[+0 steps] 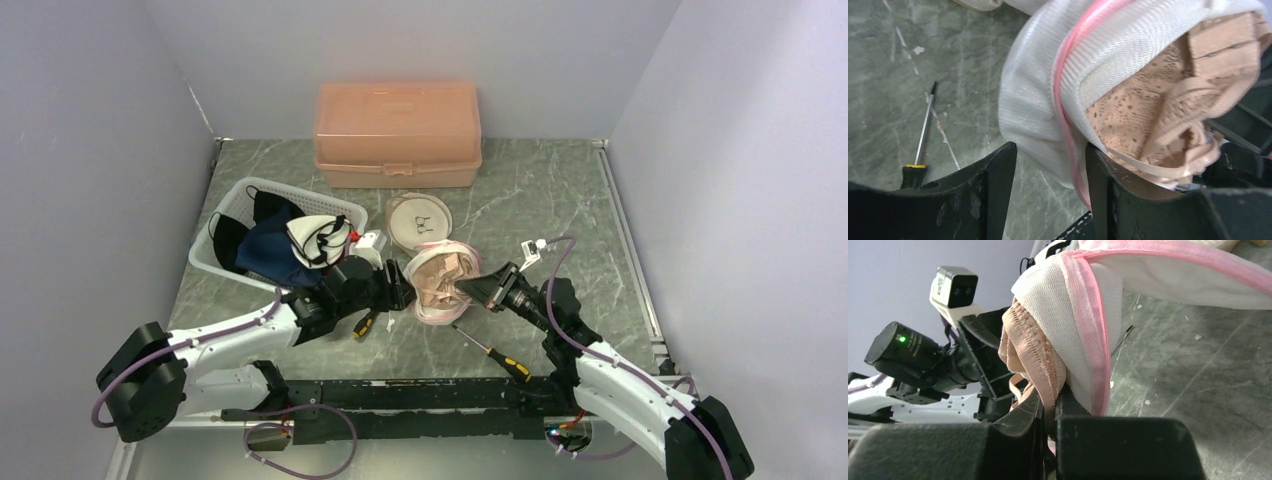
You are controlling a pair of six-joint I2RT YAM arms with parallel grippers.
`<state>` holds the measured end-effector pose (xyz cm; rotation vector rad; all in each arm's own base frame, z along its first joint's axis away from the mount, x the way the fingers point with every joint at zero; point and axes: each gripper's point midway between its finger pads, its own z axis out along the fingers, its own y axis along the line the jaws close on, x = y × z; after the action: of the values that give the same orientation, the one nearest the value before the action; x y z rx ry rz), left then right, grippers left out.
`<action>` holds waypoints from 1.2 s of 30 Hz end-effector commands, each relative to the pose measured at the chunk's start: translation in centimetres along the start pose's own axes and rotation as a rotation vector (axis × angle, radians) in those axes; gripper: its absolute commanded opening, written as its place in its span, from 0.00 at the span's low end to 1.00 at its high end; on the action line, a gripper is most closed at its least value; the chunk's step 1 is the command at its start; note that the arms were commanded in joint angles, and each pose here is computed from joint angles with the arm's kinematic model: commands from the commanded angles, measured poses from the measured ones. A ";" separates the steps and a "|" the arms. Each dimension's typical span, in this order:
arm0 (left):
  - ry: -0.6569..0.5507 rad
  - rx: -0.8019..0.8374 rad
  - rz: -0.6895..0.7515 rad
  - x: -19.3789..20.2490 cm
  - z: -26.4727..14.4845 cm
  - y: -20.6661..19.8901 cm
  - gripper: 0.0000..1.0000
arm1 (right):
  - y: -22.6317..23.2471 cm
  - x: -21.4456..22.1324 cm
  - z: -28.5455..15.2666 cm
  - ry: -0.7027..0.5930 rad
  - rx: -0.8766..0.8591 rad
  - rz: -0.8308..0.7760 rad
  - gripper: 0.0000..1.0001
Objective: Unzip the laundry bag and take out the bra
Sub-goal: Pick up the bra from the laundry bag.
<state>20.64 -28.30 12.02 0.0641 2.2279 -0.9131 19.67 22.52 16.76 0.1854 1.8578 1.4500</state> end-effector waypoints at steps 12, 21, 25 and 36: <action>0.079 0.290 -0.131 1.9 0.6 -4.6 0.58 | 4.6 -4.0 -0.5 -0.207 -0.212 0.030 0.00; 0.023 0.284 -0.246 1.0 -0.4 -3.5 0.72 | 3.0 -5.6 -1.2 -0.319 -0.117 0.018 0.00; -0.024 0.246 -0.253 0.3 -1.9 -2.6 0.79 | 2.1 -6.3 -1.5 -0.361 -0.069 0.027 0.00; -0.033 0.388 -0.195 -1.5 -2.3 -6.9 0.81 | 2.8 -6.1 -0.8 -0.342 -0.131 0.119 0.00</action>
<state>18.07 -29.94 15.57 -0.0578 2.0889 -1.3661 22.65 19.51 18.74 0.4738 1.6252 1.4097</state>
